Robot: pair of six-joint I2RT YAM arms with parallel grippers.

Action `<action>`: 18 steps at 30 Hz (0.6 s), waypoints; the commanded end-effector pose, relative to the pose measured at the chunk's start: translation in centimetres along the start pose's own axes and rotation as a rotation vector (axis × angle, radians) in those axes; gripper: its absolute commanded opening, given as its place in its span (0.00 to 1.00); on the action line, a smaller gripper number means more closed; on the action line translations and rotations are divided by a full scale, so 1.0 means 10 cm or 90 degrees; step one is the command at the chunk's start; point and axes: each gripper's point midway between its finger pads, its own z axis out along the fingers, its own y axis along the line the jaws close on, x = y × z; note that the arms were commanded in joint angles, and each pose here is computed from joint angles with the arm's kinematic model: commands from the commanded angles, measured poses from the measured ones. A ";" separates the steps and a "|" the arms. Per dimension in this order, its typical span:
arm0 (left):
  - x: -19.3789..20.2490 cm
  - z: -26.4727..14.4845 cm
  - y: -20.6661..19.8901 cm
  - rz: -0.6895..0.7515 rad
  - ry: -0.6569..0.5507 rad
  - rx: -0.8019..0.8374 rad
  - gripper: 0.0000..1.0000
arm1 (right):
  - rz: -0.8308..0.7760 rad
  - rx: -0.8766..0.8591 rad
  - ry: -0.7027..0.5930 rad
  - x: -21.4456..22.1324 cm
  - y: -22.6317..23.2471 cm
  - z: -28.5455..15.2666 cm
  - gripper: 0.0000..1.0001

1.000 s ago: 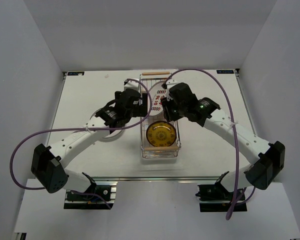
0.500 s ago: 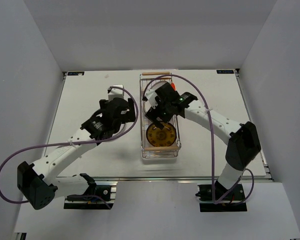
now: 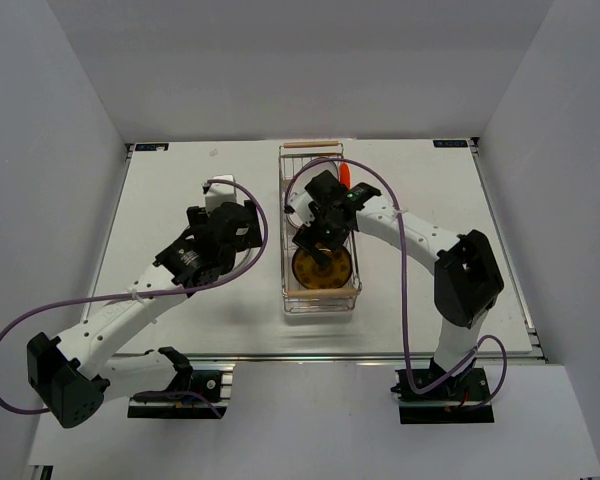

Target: Unload the plates from the dish rack

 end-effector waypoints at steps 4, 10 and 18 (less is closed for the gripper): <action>0.00 -0.01 0.07 -0.017 -0.006 -0.016 0.98 | 0.054 0.020 0.011 0.11 -0.12 0.09 0.87; 0.03 0.01 0.06 -0.016 0.003 -0.018 0.98 | 0.089 0.015 0.012 0.24 -0.05 0.11 0.86; 0.01 -0.02 0.04 -0.029 -0.001 -0.005 0.98 | 0.088 -0.035 -0.013 0.22 0.12 0.03 0.82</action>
